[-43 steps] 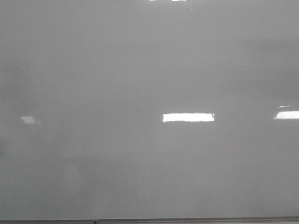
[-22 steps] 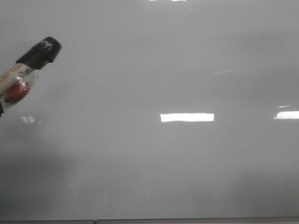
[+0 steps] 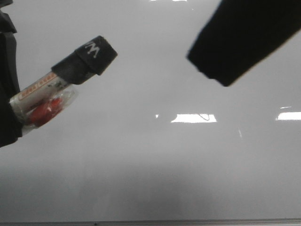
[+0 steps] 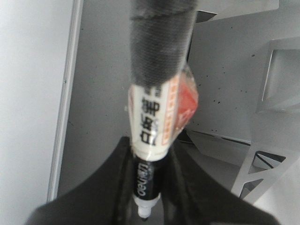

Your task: Write number 8 on whiteboard

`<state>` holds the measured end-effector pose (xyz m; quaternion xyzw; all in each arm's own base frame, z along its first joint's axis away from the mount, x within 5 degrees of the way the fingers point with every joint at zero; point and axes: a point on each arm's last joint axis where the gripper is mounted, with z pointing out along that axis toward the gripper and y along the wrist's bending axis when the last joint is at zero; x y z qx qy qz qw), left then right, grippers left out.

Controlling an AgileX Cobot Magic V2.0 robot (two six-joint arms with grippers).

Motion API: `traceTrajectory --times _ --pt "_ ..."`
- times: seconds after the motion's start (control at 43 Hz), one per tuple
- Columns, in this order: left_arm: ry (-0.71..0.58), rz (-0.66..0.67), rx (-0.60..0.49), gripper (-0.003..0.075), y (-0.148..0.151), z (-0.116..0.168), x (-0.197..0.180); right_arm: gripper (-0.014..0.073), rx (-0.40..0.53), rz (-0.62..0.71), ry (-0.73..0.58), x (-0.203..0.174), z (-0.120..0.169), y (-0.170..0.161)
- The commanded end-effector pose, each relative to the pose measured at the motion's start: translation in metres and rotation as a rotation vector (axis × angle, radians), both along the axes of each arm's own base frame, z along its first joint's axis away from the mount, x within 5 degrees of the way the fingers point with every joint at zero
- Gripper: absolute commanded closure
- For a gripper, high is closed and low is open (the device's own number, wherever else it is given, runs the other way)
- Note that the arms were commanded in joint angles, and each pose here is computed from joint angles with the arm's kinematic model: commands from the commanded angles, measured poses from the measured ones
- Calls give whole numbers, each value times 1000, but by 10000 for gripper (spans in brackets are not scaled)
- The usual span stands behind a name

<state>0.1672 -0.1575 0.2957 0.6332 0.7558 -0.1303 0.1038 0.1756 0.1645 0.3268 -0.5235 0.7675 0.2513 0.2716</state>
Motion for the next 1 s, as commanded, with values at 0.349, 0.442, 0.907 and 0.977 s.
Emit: traceTrajectory --times 0.349,0.442,0.907,0.977 --pt "-40 -4 -58 741 -4 15 -1 34 62 209 -3 22 23 80" --pt "-41 -3 -59 741 -4 15 -1 105 59 214 10 26 21 84" --pt "-67 6 -77 740 -5 16 1 329 80 217 105 30 8 94" --pt "-74 12 -82 715 -6 16 2 423 82 221 115 29 8 94"
